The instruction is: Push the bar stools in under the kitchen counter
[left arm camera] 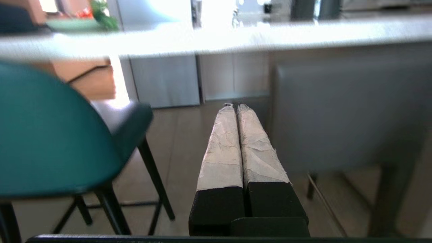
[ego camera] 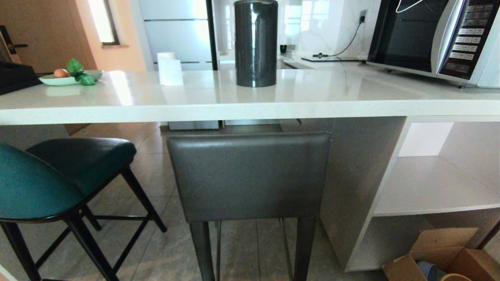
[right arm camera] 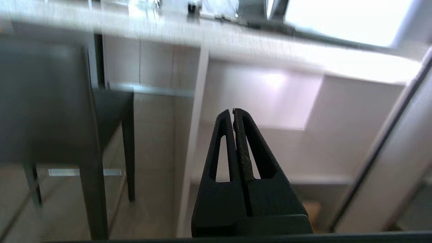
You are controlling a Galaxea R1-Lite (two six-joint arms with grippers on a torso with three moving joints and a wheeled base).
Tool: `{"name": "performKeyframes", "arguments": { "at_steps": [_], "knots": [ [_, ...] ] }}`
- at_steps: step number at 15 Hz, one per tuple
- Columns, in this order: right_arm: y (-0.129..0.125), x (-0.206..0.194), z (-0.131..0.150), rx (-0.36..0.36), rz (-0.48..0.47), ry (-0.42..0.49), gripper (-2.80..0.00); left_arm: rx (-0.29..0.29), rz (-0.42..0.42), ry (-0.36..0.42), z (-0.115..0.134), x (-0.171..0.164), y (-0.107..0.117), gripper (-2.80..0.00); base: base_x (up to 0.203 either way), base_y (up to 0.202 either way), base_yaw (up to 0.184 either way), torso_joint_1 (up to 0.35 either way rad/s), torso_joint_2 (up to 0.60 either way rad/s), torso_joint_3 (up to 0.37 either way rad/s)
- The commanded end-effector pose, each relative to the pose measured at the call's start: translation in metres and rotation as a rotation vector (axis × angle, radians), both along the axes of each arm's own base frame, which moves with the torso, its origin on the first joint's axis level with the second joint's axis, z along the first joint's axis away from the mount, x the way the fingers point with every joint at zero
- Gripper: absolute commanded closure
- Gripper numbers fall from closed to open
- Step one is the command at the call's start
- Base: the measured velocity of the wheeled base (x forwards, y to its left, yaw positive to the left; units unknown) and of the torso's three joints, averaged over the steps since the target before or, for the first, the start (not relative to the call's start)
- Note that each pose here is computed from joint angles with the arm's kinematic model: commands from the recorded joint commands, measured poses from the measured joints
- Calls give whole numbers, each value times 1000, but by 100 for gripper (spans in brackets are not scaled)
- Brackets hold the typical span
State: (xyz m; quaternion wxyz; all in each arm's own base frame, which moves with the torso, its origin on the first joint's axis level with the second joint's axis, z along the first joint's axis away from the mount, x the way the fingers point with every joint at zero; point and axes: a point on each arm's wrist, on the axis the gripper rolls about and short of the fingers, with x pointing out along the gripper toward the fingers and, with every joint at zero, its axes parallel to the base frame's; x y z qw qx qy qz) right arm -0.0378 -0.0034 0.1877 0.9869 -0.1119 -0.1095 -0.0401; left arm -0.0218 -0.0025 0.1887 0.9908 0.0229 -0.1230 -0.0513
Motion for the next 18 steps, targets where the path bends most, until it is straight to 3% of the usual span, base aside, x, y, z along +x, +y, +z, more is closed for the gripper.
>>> {"name": "performKeyframes", "arguments": {
  "at_steps": [1,5,7,8,9,11,12,14,16,18],
  "knots": [
    [1,-30,-27,4,-7,-27,0,17,-16,-41,-36,-30,-1,0,0,0,0,0,0,0],
    [3,-10,-61,32,41,131,0,84,-22,171,-91,-9,-1,0,0,0,0,0,0,0],
    [3,5,-87,63,41,179,0,96,6,125,-100,-3,0,0,0,0,0,0,0,0],
    [3,12,-104,73,48,198,0,93,17,139,-102,-2,0,0,0,0,0,0,0,0],
    [3,16,-115,90,63,233,0,73,26,185,-105,-2,0,0,0,0,0,0,0,0],
    [4,15,-114,146,103,236,0,-12,60,202,-106,-2,1,0,0,0,0,0,0,0],
    [4,15,-114,167,98,235,0,-8,107,230,-111,-1,2,0,0,0,0,0,0,0],
    [3,15,-114,230,80,227,0,79,116,244,-114,-1,2,0,0,0,0,0,0,0],
    [3,15,-114,230,82,226,0,91,68,254,-114,-1,1,0,0,0,0,0,0,0],
    [3,15,-114,228,82,226,0,87,70,251,-114,-1,1,0,0,0,0,0,0,0]
  ]
}}
